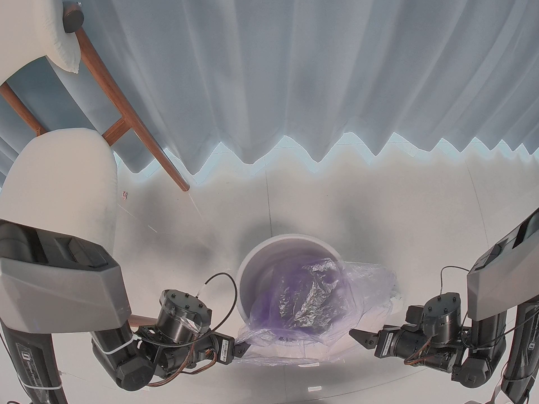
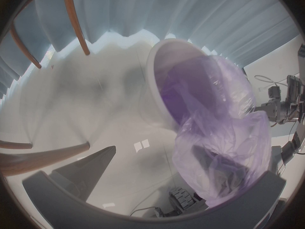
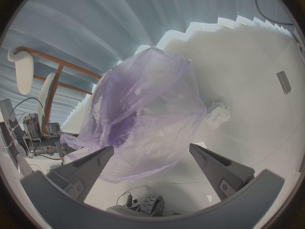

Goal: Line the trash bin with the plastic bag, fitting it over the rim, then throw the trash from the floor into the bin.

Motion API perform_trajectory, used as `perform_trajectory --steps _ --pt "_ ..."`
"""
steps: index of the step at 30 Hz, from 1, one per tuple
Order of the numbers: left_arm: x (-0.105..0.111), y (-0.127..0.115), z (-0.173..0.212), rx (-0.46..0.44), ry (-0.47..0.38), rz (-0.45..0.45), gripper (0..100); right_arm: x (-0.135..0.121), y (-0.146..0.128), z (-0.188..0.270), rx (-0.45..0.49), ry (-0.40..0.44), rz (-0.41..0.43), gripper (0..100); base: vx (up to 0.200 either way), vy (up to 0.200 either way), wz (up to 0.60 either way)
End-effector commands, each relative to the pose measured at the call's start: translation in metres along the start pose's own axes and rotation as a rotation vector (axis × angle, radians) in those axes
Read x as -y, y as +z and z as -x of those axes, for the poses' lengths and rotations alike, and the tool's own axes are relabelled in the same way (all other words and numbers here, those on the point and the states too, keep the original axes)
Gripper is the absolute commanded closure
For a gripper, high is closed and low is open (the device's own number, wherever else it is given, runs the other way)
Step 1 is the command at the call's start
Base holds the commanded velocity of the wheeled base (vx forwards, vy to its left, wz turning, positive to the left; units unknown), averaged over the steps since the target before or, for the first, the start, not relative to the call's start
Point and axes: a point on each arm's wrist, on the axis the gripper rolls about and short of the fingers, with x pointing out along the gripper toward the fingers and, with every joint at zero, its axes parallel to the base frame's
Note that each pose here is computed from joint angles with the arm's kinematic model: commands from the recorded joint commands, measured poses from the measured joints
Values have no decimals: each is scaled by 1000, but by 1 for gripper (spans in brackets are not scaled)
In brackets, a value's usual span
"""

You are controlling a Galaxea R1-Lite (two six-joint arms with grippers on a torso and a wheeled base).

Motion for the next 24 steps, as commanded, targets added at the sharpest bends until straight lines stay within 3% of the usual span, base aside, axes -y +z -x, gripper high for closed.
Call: perform_trajectory --steps 1,5,9,18,24 --pt "-7 -13 16 37 -5 1 0 -7 9 18 60 47 -18 0 0 0 0" --pt "-10 -18 29 101 -20 11 0 -11 18 26 110 77 -27 0 0 0 0" --pt "-13 -29 37 119 -24 15 0 -22 32 44 175 185 -95 0 0 0 0" --pt "-19 -36 38 105 -3 31 0 -38 40 33 152 310 -239 0 0 0 0" --pt "-24 -31 35 133 22 50 0 -45 41 11 147 320 -234 0 0 0 0"
